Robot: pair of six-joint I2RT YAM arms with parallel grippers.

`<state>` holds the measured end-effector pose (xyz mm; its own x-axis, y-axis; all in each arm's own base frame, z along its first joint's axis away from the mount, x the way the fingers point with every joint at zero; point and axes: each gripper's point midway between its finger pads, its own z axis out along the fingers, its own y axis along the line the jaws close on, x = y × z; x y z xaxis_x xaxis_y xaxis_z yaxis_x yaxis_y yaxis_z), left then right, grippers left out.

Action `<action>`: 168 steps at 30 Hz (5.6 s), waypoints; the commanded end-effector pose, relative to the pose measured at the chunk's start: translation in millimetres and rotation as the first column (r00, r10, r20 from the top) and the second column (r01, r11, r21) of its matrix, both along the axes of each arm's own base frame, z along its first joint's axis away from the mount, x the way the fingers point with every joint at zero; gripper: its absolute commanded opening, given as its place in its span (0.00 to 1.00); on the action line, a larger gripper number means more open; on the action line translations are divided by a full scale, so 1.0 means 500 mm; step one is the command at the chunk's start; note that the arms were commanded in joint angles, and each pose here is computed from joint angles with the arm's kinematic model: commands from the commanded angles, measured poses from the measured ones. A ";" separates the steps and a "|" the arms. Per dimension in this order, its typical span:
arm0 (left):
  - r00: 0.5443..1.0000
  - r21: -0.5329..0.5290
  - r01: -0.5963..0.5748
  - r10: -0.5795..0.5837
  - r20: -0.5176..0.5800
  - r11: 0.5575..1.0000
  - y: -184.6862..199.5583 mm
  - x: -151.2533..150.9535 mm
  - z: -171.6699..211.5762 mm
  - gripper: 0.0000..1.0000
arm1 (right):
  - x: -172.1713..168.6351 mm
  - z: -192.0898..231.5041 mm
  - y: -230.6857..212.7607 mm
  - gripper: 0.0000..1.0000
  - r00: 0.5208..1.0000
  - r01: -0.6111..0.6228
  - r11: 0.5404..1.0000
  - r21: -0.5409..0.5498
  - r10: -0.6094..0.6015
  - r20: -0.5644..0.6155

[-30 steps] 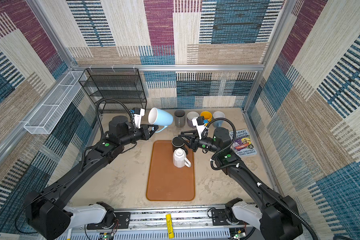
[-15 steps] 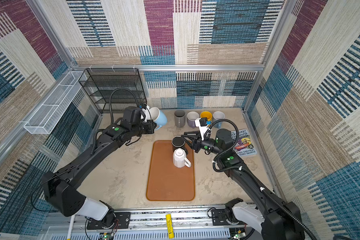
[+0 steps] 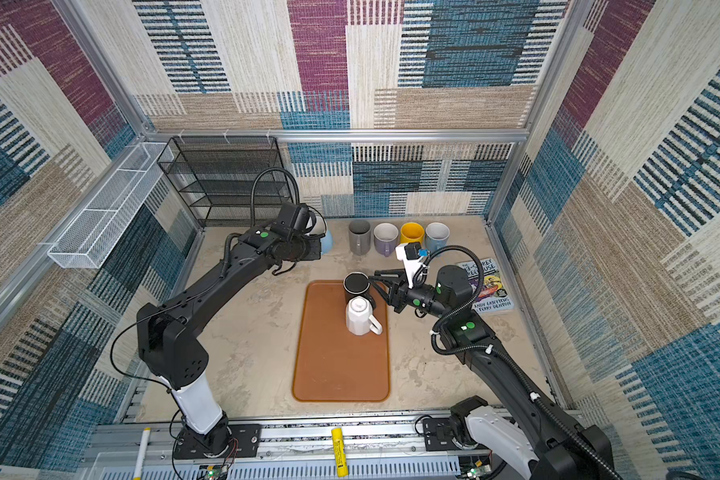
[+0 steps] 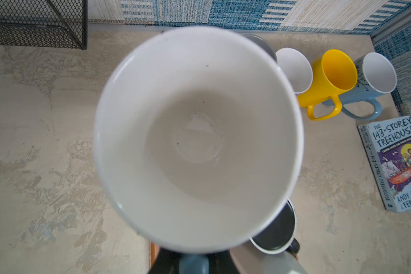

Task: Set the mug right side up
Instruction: 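Carry the blue mug with the left gripper to the grey mug's side, then lower the light blue mug upright onto the table beside the grey mug, then open and raise the left gripper while the right gripper descends toward the white mug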

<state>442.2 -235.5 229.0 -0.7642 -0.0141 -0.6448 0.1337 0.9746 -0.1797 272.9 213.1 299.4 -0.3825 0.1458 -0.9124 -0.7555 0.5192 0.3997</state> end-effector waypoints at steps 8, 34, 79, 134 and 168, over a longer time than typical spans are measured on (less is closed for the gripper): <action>0.999 0.045 -0.044 0.044 0.007 0.998 -0.030 0.079 -0.054 0.00 | -0.005 -0.020 -0.009 0.34 0.999 0.023 1.000 -0.019 -0.024 -0.023; 0.995 0.092 -0.102 0.101 0.012 0.991 -0.075 0.208 -0.165 0.00 | -0.021 -0.015 -0.025 0.33 0.998 0.053 0.998 -0.030 -0.053 -0.027; 0.994 0.098 -0.089 0.095 -0.060 0.991 -0.074 0.233 -0.242 0.00 | -0.028 -0.014 -0.034 0.35 0.997 0.072 0.997 -0.026 -0.072 -0.023; 0.990 0.084 -0.110 0.116 -0.080 0.990 -0.063 0.235 -0.249 0.13 | -0.035 -0.014 -0.047 0.36 0.995 0.102 0.994 -0.036 -0.103 -0.014; 0.998 -0.007 0.023 -0.023 0.055 1.000 -0.032 0.117 -0.026 0.49 | -0.033 -0.146 -0.033 0.58 0.973 0.025 0.983 -0.183 -0.066 -0.223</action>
<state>504.6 -245.5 195.4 -0.7703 -0.0136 -0.6376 0.1017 0.9844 -0.1439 261.9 193.2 238.5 -0.5442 0.0276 -0.8385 -0.6292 0.6477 0.4297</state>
